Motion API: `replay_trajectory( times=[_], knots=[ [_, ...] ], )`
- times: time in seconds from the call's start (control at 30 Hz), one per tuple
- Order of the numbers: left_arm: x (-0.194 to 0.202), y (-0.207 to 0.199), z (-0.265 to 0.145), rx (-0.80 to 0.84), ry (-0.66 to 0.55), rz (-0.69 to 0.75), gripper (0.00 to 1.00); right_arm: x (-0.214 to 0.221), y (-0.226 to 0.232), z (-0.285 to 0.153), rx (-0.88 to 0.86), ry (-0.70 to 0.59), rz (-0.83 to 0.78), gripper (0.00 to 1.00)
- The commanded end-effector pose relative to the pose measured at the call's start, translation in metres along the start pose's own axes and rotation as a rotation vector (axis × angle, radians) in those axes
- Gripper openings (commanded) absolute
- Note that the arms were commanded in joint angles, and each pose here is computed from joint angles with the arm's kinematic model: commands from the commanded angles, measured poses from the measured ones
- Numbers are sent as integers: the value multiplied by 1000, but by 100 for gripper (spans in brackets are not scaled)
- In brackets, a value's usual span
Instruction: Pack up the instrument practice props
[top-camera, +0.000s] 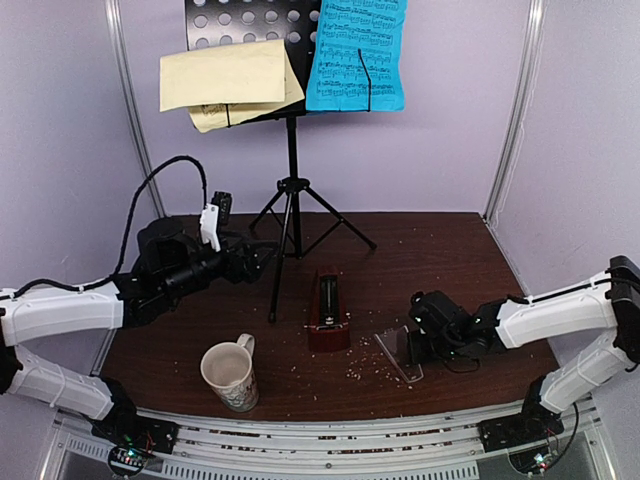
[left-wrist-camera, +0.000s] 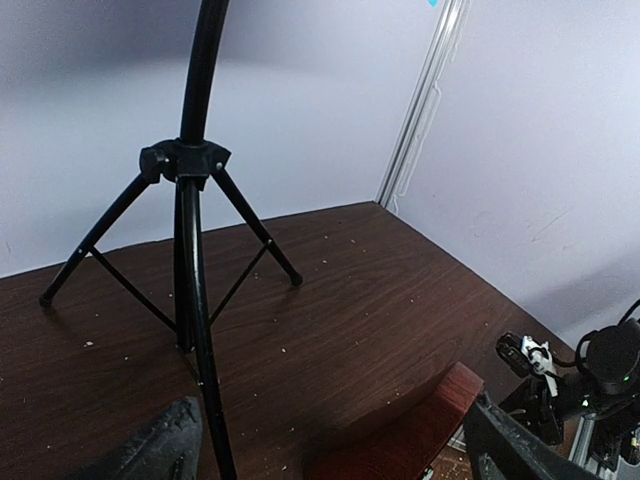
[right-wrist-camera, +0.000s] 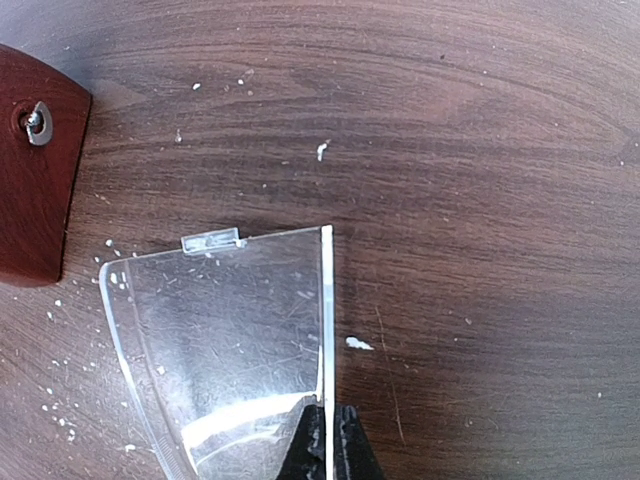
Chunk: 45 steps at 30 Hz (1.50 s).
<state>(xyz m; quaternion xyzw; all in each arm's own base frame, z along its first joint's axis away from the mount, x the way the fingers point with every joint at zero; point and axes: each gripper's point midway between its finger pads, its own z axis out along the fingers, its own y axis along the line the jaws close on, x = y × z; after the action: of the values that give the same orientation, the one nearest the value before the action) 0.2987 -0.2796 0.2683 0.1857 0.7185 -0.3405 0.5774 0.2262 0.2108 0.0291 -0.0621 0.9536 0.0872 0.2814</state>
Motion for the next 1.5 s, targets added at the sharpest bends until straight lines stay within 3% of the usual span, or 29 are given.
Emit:
replay_trajectory(
  times=[0.0, 0.23, 0.47, 0.7, 0.9, 1.2, 1.33, 1.47],
  knots=[
    [-22, -15, 3, 62, -45, 35, 95, -8, -2, -10, -5, -49, 20, 0],
    [-19, -64, 12, 346, 20, 120, 94, -40, 23, -61, -201, -119, -27, 0],
    [8, -113, 15, 674, 171, 111, 89, -6, 86, -124, -649, 116, -204, 0],
    [65, -160, 12, 838, 417, 152, 77, 18, 111, -147, -868, 247, -210, 0],
    [92, -176, 0, 946, 533, 122, 61, 17, 119, -145, -885, 276, -261, 0],
    [122, -202, -23, 1108, 669, 78, 67, 17, 126, -139, -896, 305, -297, 0],
    [130, -209, -26, 1147, 701, 69, 51, 16, 129, -136, -897, 310, -303, 0],
    [132, -215, -28, 1173, 707, 66, 42, 17, 129, -132, -889, 319, -301, 0]
  ],
)
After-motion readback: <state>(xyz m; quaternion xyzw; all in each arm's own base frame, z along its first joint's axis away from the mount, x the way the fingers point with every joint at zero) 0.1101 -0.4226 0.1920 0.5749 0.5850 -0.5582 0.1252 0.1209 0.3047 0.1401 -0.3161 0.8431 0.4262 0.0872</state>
